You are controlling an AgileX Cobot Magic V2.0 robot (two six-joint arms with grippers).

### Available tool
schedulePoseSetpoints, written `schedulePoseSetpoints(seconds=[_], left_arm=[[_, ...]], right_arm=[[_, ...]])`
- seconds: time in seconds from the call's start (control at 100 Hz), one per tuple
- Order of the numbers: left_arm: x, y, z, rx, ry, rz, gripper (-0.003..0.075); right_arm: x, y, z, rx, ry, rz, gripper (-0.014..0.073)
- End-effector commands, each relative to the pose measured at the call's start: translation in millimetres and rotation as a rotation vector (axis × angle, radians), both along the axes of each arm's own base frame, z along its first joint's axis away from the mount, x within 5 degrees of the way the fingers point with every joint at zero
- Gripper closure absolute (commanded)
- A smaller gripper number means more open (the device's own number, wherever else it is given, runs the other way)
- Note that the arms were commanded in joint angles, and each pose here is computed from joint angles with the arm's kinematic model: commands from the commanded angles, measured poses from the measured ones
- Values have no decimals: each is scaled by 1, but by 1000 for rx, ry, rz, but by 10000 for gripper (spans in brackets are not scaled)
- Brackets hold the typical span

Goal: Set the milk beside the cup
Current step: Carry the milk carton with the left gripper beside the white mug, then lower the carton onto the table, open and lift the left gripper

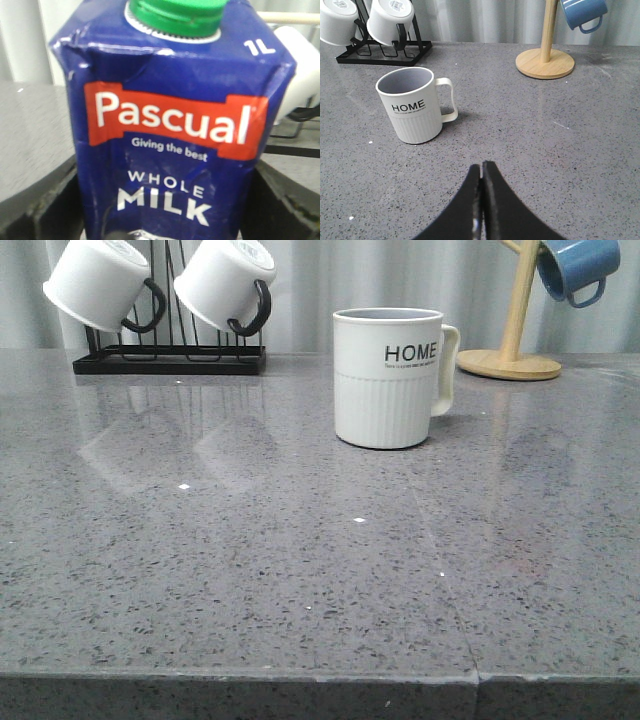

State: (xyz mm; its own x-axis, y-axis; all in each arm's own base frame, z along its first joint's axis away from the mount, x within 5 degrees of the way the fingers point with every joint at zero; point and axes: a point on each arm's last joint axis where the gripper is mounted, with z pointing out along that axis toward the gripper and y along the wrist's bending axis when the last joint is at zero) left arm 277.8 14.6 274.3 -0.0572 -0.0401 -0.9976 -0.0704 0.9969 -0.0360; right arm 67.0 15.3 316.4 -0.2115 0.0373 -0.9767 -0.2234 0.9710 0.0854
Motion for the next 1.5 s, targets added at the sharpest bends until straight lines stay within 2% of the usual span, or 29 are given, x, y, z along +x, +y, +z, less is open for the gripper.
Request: schedulePoseSetpoints(seconds=[0.0,0.2,0.34,0.55,0.69,0.95,1.22,1.29,1.42,1.49], left_arm=[[-7,-18,36,41,-191,-80,365],[-12,-74,50,18,-239,-284,365],[-6,-112,54,-16,-218,-400,365],[1,-168,44,-56,-186,-544,365],[7,-197,35,-96,-146,-589,365],[10,-228,26,-124,-126,-642,365],[10,-231,22,-146,-109,-638,356],[10,-231,22,-146,-109,-638,295],[11,-231,21,-148,-105,-636,69],[10,-231,22,-149,-107,-637,36]], right_arm=[[1,1,14,16,-87,9,652],[1,1,14,16,-87,9,652],[1,1,14,16,-87,9,652],[1,1,14,16,-87,9,652],[1,1,14,16,-87,9,652],[1,1,14,16,-87,9,652],[1,1,14,16,-87,9,652],[1,1,14,16,-87,9,652],[1,1,14,16,-87,9,652],[1,1,14,16,-87,9,652]])
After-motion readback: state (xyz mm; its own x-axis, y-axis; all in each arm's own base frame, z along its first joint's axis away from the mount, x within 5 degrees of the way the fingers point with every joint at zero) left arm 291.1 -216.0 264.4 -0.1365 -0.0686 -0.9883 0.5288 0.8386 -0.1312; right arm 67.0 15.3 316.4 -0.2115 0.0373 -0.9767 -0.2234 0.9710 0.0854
